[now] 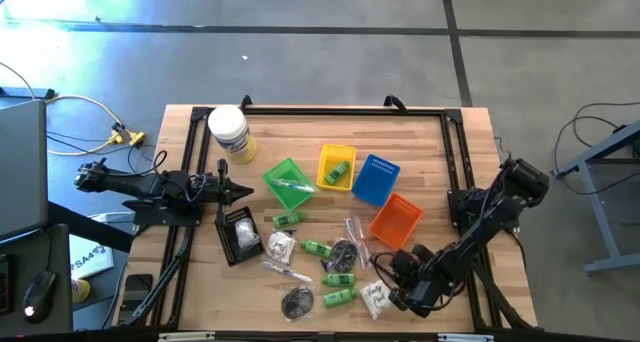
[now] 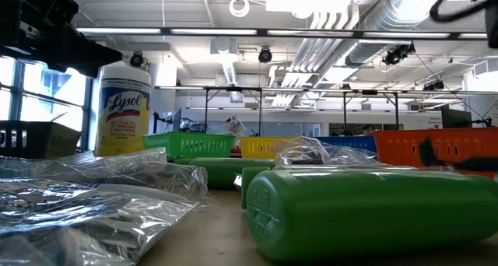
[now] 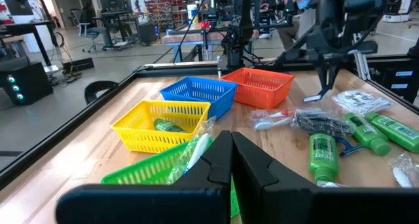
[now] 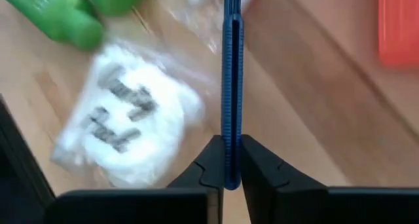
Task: Pick & Place Travel size toiletries
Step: Put the razor into the blue bin, then put the hairbrush into the orange bin
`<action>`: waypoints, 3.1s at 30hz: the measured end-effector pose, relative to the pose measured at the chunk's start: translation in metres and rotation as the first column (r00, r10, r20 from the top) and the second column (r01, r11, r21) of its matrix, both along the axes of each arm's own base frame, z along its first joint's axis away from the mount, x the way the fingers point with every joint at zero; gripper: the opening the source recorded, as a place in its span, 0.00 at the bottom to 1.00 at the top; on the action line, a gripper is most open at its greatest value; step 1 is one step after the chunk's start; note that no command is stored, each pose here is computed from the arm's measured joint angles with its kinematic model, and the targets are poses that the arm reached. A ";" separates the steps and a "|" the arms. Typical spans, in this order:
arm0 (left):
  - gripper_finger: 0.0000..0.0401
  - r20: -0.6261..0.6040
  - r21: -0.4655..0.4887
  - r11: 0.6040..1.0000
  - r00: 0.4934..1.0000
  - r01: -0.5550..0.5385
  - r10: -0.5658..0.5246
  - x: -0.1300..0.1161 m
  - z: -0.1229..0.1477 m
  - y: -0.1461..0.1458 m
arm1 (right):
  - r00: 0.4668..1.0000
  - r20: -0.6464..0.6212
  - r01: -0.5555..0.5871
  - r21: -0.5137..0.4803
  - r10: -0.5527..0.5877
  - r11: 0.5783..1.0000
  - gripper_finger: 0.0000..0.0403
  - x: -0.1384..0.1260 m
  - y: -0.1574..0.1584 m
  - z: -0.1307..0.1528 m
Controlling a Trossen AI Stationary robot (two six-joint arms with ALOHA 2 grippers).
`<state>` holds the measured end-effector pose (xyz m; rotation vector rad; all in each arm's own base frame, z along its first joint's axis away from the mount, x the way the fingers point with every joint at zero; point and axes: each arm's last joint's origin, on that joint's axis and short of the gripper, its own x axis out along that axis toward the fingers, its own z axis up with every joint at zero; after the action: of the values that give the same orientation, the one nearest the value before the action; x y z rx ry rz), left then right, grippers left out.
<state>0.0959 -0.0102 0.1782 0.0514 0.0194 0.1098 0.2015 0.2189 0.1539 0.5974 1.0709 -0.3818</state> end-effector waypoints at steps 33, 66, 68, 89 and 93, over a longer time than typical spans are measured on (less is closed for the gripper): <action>0.00 0.021 -0.010 1.000 1.000 0.001 -0.001 0.000 0.002 0.000 | 0.849 0.286 0.517 -0.269 -0.445 0.813 0.06 0.046 -0.157 0.075; 0.00 0.002 -0.016 1.000 1.000 0.003 -0.003 0.000 0.000 0.000 | 0.831 -0.074 0.545 -0.093 -0.552 0.833 0.16 0.057 -0.208 0.033; 0.00 0.002 -0.015 1.000 1.000 0.002 -0.002 0.000 0.000 0.000 | 0.828 -0.081 0.546 -0.102 -0.554 0.831 0.19 0.058 -0.208 0.031; 0.00 0.003 -0.022 1.000 1.000 0.003 -0.003 0.000 0.000 0.000 | 0.856 0.504 0.252 -0.595 0.111 0.763 0.29 0.014 -0.147 0.144; 0.00 0.002 -0.014 1.000 1.000 0.002 -0.002 0.000 0.000 0.000 | 0.772 0.552 0.122 -0.614 0.314 0.780 0.23 -0.024 -0.142 0.165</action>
<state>0.0959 -0.0103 0.1781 0.0376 0.0181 0.1074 0.1778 0.0766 0.3191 0.0317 0.2642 -0.3715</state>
